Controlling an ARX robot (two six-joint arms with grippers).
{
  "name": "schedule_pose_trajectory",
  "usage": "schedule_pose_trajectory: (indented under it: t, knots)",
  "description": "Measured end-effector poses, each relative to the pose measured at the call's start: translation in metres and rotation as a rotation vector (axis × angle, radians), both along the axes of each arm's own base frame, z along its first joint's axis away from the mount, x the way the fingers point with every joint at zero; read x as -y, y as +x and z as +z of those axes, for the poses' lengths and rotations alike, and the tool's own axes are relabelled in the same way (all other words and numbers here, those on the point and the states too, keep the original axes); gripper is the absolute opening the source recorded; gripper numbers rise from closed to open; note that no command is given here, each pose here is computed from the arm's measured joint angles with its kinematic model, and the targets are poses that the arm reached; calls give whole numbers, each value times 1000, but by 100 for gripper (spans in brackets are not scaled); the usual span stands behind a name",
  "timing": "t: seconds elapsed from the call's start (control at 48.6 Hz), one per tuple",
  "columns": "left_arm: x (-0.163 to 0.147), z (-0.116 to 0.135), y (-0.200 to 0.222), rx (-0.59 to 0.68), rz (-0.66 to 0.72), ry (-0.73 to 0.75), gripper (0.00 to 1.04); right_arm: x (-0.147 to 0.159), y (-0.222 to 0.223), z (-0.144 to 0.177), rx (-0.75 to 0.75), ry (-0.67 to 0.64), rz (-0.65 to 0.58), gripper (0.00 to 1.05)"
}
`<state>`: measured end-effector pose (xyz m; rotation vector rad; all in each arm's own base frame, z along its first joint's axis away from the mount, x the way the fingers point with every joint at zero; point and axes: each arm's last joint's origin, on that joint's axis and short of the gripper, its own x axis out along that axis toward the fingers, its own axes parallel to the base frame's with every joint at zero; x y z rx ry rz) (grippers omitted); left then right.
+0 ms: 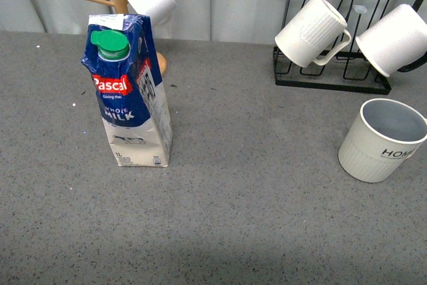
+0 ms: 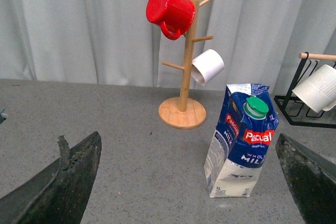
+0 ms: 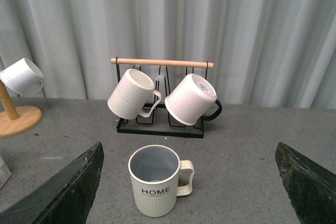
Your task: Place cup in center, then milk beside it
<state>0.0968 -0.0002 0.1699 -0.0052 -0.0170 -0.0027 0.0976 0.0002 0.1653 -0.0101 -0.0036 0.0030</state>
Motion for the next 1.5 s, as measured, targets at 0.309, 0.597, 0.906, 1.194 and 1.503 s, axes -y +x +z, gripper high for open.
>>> schedule_pose_trajectory:
  t: [0.309, 0.597, 0.906, 1.194, 1.503]
  knots:
    - [0, 0, 0, 0, 0, 0, 98, 0, 0, 0, 0, 0, 0, 96]
    - [0, 0, 0, 0, 0, 0, 98, 0, 0, 0, 0, 0, 0, 96]
    - [0, 0, 0, 0, 0, 0, 98, 0, 0, 0, 0, 0, 0, 96]
    - [0, 0, 0, 0, 0, 0, 98, 5, 32, 10, -139, -159, -223, 96]
    - [0, 0, 0, 1, 0, 0, 98, 19, 135, 4, -479, -145, -62, 96]
